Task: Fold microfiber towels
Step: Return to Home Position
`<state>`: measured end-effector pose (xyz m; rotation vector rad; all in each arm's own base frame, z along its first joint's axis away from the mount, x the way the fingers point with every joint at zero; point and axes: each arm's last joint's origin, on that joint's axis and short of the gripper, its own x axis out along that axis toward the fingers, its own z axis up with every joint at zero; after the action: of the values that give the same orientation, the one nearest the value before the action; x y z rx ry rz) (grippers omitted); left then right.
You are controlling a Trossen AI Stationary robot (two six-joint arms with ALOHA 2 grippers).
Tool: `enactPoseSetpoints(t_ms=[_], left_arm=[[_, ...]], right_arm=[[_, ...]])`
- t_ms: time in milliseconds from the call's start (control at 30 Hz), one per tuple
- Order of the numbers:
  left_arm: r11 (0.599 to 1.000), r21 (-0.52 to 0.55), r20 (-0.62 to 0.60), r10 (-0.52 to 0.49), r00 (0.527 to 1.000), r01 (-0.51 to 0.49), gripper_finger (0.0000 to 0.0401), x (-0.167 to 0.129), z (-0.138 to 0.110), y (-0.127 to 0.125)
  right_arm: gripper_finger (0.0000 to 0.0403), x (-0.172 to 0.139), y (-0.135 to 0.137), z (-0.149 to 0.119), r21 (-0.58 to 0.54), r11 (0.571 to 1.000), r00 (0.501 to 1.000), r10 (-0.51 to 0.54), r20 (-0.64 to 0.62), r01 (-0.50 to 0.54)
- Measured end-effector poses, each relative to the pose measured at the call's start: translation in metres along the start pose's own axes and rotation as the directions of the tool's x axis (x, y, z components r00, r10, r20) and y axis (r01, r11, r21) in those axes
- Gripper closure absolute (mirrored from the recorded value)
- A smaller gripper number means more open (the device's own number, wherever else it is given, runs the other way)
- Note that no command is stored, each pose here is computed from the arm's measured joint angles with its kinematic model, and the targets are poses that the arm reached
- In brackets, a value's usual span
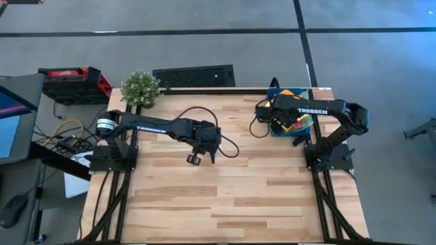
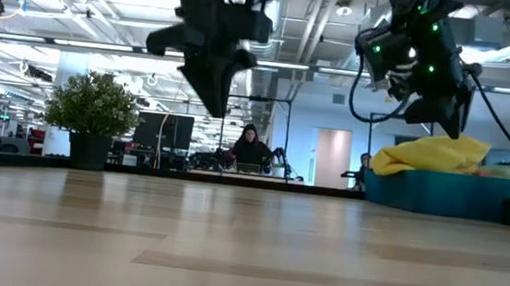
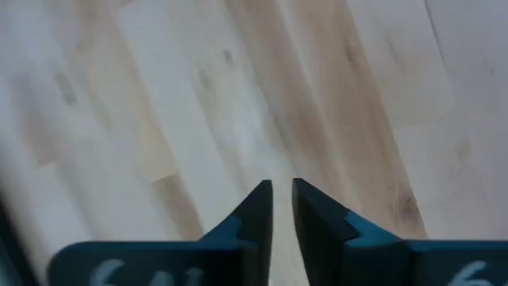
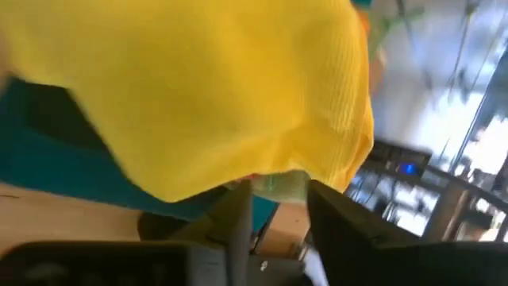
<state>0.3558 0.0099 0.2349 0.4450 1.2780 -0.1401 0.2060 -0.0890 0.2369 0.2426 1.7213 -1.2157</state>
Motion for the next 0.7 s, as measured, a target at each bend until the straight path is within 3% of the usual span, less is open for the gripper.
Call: enactPoseSetpoints(t_ms=[133, 267, 433, 533, 700], left_arm=[[0.998, -0.042, 0.038, 0.057, 0.998, -0.055, 0.0391, -0.029, -0.007, 0.002], [0.989, -0.113, 0.088, 0.108, 0.990, -0.097, 0.0396, -0.064, -0.019, 0.003], [0.966, -0.227, 0.167, 0.163, 0.973, -0.123, 0.0399, -0.106, -0.039, 0.000], [0.949, -0.283, 0.204, 0.201, 0.958, -0.139, 0.0400, -0.121, -0.058, -0.008], [0.912, -0.388, 0.331, 0.273, 0.903, -0.134, 0.0401, -0.134, -0.094, -0.027]], right_arm=[[0.0323, -0.020, 0.008, -0.009, -0.063, 0.998, 0.995, 0.023, 0.100, -0.017], [0.0388, -0.052, 0.007, -0.026, -0.104, 0.993, 0.964, 0.084, 0.252, -0.060], [0.0376, -0.093, -0.014, -0.061, -0.157, 0.970, 0.862, 0.238, 0.448, -0.186], [0.0369, -0.108, -0.027, -0.086, -0.227, 0.931, 0.744, 0.365, 0.559, -0.286], [0.0386, -0.119, -0.037, -0.119, -0.414, 0.817, 0.440, 0.569, 0.695, -0.402]])
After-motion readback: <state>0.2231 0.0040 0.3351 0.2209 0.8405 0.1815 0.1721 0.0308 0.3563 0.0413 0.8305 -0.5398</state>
